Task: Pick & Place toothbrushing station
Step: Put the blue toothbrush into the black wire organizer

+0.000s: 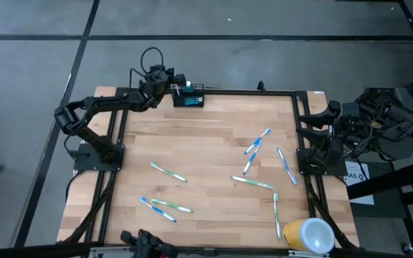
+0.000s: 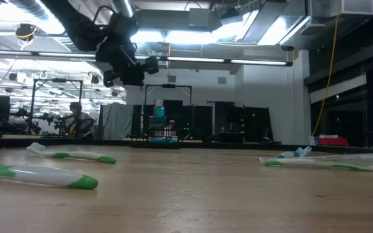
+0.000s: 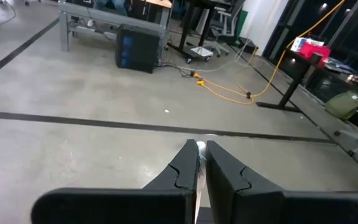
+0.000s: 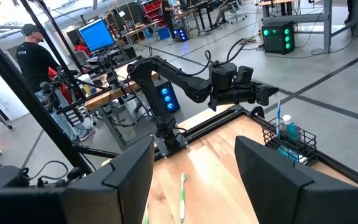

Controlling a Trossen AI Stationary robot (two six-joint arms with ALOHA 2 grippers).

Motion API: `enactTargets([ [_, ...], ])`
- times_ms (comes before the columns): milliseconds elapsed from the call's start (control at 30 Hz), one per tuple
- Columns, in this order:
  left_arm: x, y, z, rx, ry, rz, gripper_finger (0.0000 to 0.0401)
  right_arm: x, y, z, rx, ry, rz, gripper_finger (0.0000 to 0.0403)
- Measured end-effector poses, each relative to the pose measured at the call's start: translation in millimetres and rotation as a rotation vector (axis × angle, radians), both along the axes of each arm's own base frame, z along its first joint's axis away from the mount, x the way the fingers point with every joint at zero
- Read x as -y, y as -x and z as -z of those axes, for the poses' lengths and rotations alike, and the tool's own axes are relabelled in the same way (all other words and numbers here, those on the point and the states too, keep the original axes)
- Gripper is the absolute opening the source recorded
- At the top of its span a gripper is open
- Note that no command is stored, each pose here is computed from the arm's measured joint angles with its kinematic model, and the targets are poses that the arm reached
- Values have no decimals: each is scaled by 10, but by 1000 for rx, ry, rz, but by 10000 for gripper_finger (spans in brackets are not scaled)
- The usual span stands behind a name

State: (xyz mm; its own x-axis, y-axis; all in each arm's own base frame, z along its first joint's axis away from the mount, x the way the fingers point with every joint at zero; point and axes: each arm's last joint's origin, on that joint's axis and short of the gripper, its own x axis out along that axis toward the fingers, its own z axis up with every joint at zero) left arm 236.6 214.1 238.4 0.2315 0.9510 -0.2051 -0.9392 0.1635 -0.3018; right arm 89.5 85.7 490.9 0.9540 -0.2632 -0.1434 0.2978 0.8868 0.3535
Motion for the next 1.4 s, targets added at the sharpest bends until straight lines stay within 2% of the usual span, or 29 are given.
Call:
enactTargets([
  [300, -26, 15, 45, -30, 18, -6, 42, 4, 1, -2, 7, -3, 14, 228],
  [733, -15, 19, 19, 34, 28, -5, 111, 5, 1, -2, 7, -1, 16, 228],
  [900, 44, 94, -171, 34, -24, -4, 128, 3, 0, -1, 4, 0, 10, 228],
  [1067, 245, 294, -487, -11, -62, 17, 131, -2, -1, 1, -2, 1, -2, 228],
  [1133, 387, 363, -545, -40, -14, 77, 129, -18, -12, 6, -6, 13, -3, 228],
  [1233, 663, 397, -524, -76, 126, 247, 126, -57, -38, 20, -20, 45, -7, 228],
  [1333, 983, 322, -476, -79, 241, 390, 121, -77, -51, 27, -28, 70, -9, 228],
  [1400, 1211, 209, -468, -67, 259, 488, 116, -81, -53, 28, -29, 73, -10, 228],
])
